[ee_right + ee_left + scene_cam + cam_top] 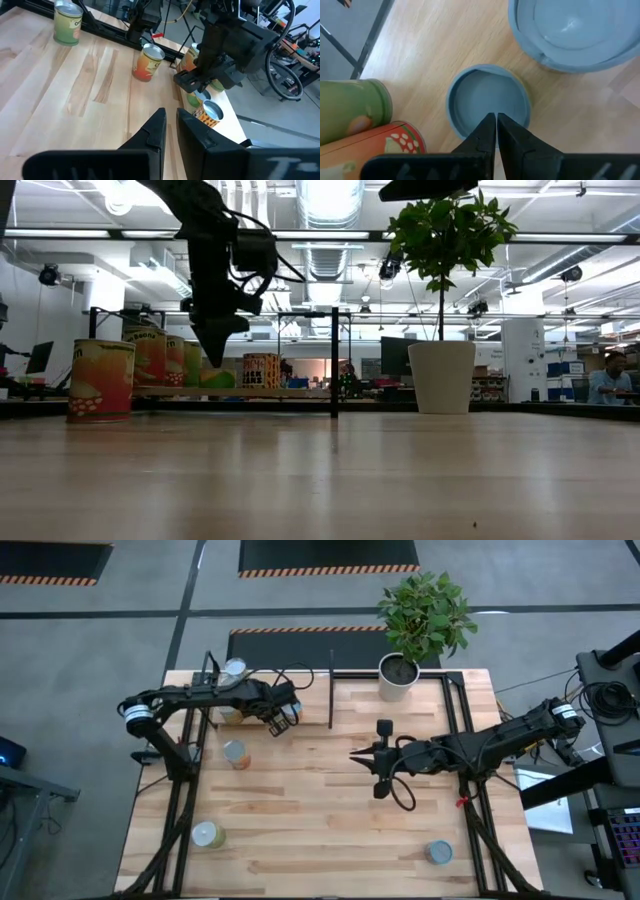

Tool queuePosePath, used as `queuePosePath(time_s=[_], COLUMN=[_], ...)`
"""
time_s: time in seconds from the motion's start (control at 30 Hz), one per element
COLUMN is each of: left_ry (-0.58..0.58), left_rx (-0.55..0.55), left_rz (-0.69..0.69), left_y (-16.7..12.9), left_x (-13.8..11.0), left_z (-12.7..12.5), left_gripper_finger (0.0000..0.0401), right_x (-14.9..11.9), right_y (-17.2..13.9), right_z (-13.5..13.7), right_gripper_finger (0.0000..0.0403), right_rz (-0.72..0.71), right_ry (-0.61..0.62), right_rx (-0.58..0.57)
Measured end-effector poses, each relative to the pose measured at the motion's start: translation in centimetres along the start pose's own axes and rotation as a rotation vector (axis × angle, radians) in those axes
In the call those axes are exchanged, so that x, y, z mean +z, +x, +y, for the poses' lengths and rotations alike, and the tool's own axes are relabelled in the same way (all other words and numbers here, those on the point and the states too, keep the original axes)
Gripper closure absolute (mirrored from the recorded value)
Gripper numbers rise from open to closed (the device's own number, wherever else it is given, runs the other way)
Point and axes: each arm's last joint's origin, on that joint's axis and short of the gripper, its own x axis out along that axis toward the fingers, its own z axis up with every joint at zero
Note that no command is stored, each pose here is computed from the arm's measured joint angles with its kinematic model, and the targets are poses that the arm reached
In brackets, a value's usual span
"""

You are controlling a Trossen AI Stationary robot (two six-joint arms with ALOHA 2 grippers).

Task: Pick and place cans onto a shelf
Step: Put the small green corn can on the shelf

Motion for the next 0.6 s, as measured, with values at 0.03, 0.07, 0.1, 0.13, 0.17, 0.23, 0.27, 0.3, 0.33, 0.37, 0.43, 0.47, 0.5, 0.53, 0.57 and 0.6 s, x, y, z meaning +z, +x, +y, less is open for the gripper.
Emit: queuePosePath(time_s=[0.03, 0.07, 0.1, 0.13, 0.17, 0.23, 0.27, 0.3, 0.33, 0.37, 0.43, 0.47, 0.5, 0.53, 0.57, 0.6], left_ry=[0.001, 0.002, 0.001, -0.001, -0.003, -0.004, -0.005, -0.005, -0.005, -0.004, -0.005, -0.007, -0.008, -0.007, -0.006, -0.007], left_rx=[0.001, 0.002, 0.002, 0.001, 0.001, 0.002, 0.002, 0.002, 0.002, 0.003, 0.004, 0.004, 0.004, 0.004, 0.006, 0.008], left_rz=[0.003, 0.006, 0.005, 0.002, 0.000, 0.002, 0.002, 0.002, 0.004, 0.008, 0.014, 0.012, 0.010, 0.011, 0.012, 0.012], left_y=[0.1, 0.2, 0.2, 0.2, 0.2, 0.2, 0.2, 0.2, 0.3, 0.4, 0.7, 0.8, 0.9, 1.0, 1.1, 1.2], left_x=[0.0, 0.0, 0.0, 0.1, 0.1, 0.0, 0.1, 0.0, 0.0, -0.1, -0.3, -0.4, -0.4, -0.5, -0.6, -0.7], left_z=[0.0, -0.1, -0.1, -0.1, -0.1, -0.1, -0.1, -0.1, -0.1, -0.1, -0.1, -0.2, -0.2, -0.3, -0.3, -0.3], left_gripper_finger=[0.0401, 0.0401, 0.0401, 0.0401, 0.0401, 0.0401, 0.0401, 0.0401, 0.0401, 0.0401, 0.0401, 0.0401, 0.0401, 0.0401, 0.0401, 0.0401], right_x=[0.0, 0.0, 0.0, 0.0, 0.0, 0.0, 0.0, 0.0, -0.1, -0.1, -0.1, -0.1, -0.1, -0.1, -0.1, -0.1], right_y=[0.0, 0.0, 0.0, 0.0, 0.0, 0.0, 0.0, 0.0, 0.0, 0.0, 0.0, 0.0, 0.0, 0.0, 0.0, 0.0], right_z=[0.0, 0.0, 0.0, 0.0, 0.0, 0.0, 0.0, 0.0, 0.0, 0.0, 0.0, 0.0, 0.0, 0.0, 0.0, 0.0], right_gripper_finger=[0.0369, 0.0369, 0.0369, 0.0369, 0.0369, 0.0369, 0.0369, 0.0369, 0.0369, 0.0369, 0.0369, 0.0369, 0.0369, 0.0369, 0.0369, 0.0369], right_rz=[0.000, 0.000, 0.000, 0.001, 0.001, 0.001, 0.003, 0.004, 0.005, 0.006, 0.006, 0.006, 0.006, 0.006, 0.006, 0.006], right_ry=[0.000, 0.000, 0.000, 0.000, 0.000, 0.005, 0.007, 0.007, 0.006, 0.006, 0.008, 0.008, 0.008, 0.008, 0.008, 0.008], right_rx=[0.000, 0.000, 0.000, 0.000, 0.000, 0.001, 0.001, 0.001, 0.001, 0.002, 0.002, 0.002, 0.002, 0.002, 0.002, 0.002])
